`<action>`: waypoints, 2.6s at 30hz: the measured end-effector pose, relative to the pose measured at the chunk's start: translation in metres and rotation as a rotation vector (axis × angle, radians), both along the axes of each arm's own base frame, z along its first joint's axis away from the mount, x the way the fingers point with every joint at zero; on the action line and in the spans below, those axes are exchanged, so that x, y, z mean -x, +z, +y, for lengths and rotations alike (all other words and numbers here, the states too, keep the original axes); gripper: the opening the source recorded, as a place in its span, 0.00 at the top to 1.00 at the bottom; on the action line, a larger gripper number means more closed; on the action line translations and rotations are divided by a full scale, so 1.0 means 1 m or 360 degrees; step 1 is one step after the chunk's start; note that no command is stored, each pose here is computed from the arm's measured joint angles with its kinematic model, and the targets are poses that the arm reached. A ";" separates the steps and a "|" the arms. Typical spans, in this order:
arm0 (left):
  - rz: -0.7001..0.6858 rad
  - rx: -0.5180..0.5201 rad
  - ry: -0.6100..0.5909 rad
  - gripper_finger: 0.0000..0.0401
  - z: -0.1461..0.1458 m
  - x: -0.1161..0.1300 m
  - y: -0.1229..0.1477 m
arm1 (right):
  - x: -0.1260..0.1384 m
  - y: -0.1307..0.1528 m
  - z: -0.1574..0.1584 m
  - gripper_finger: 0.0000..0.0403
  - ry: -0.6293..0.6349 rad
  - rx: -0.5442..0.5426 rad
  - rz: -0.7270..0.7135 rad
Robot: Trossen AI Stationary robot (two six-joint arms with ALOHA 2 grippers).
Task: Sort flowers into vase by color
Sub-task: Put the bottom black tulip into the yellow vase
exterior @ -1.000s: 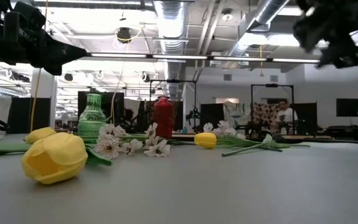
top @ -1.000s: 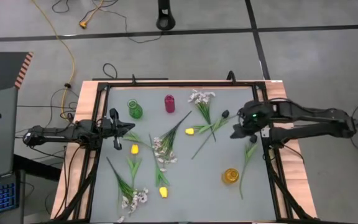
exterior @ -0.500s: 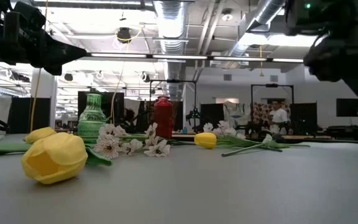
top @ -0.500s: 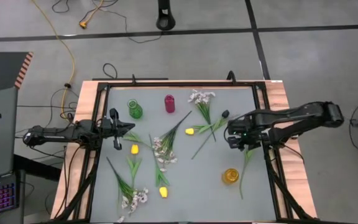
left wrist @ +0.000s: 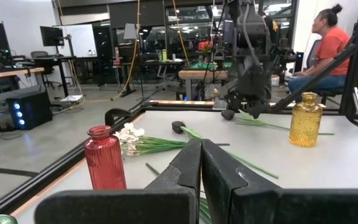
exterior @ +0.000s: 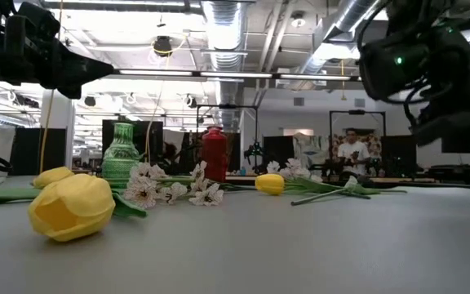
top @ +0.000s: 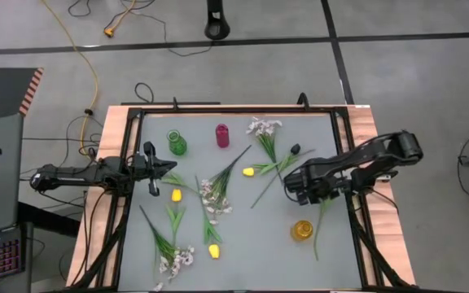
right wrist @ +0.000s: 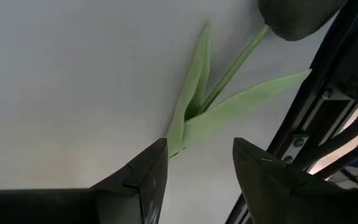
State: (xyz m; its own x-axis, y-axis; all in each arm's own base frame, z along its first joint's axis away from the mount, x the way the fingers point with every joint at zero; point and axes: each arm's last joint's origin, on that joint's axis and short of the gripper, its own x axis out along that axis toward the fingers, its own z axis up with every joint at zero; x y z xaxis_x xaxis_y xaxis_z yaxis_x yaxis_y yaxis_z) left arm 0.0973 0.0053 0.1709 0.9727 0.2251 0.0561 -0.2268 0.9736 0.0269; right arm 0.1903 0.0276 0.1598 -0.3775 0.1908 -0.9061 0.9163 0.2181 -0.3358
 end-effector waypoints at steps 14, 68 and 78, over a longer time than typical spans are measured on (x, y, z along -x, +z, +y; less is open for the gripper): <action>0.0000 0.0000 0.0001 1.00 0.000 0.000 0.000 | -0.008 -0.032 0.008 0.49 0.0150 -0.0035 0.0190; 0.0000 0.0000 0.0002 1.00 0.000 0.000 0.000 | -0.035 0.028 0.003 0.95 0.0649 0.0132 0.0295; 0.0000 0.0000 0.0001 1.00 0.000 0.000 0.000 | -0.022 0.114 0.001 0.95 0.0566 0.0532 -0.0372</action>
State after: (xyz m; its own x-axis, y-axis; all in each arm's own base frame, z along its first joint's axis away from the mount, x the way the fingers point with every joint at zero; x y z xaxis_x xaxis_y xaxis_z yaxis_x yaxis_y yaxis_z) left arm 0.0973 0.0053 0.1709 0.9725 0.2259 0.0562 -0.2276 0.9734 0.0268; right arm 0.2120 0.0288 0.2741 -0.1474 -0.2249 -0.9632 0.8640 0.4447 -0.2361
